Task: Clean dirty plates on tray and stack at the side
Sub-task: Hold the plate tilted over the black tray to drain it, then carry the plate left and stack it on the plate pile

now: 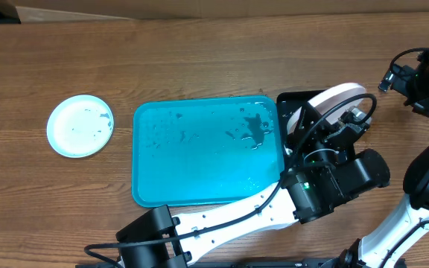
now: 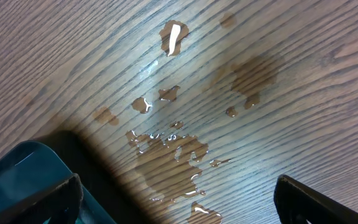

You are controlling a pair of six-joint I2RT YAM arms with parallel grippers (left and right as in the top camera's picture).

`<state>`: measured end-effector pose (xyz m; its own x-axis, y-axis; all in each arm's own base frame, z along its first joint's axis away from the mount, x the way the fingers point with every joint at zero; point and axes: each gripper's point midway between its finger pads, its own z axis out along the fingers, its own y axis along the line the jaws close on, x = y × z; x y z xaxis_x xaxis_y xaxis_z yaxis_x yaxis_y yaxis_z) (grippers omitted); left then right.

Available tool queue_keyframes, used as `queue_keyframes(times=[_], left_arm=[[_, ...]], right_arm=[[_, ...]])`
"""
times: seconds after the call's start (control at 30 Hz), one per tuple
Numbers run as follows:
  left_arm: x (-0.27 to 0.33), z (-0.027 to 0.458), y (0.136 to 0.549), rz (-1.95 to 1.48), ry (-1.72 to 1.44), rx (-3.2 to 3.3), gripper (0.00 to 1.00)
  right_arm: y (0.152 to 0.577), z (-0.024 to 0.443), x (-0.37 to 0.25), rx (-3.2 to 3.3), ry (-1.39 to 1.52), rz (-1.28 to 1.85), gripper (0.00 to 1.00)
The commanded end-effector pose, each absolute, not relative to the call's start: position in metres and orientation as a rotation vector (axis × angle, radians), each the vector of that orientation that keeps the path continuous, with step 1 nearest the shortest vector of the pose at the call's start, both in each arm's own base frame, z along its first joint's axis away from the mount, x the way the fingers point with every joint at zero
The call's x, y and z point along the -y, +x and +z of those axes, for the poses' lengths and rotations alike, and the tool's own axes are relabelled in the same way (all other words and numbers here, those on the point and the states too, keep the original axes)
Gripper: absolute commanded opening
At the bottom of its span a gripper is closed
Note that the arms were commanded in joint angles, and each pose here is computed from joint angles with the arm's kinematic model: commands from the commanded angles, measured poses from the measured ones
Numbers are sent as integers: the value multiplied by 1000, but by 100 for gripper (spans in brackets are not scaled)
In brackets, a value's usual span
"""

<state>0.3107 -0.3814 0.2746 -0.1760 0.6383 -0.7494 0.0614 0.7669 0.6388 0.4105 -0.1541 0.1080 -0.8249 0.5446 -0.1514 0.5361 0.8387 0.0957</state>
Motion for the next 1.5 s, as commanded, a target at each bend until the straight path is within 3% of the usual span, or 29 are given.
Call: queue_keyframes(times=[0.0,0.3,0.57,0.83,1.07,1.23,1.47], left_arm=[[391,281,303,502,557,-1690,4],[399,260,307,362,579,-1772,4],[403,183,298,-34,620,-2181,4],[345,145,347,-416,335,-2597,4],[240,150,398,-934,-106,-2795,4],[114,138,418,-860,-561,-2822,4],[-36,123,397,-658,-1074,-2759,4]], right_arm=[[414,122,155,-2806,834,68,100],[414,122,155,-2806,834,68,100],[414,122,155,-2806,834,68,100],[414,122,155,-2806,834,68,100],[414,122,155,-2806,834,68,100],[414,122,155,-2806,834,68,100],[414,122,155,-2807,834,68,100]])
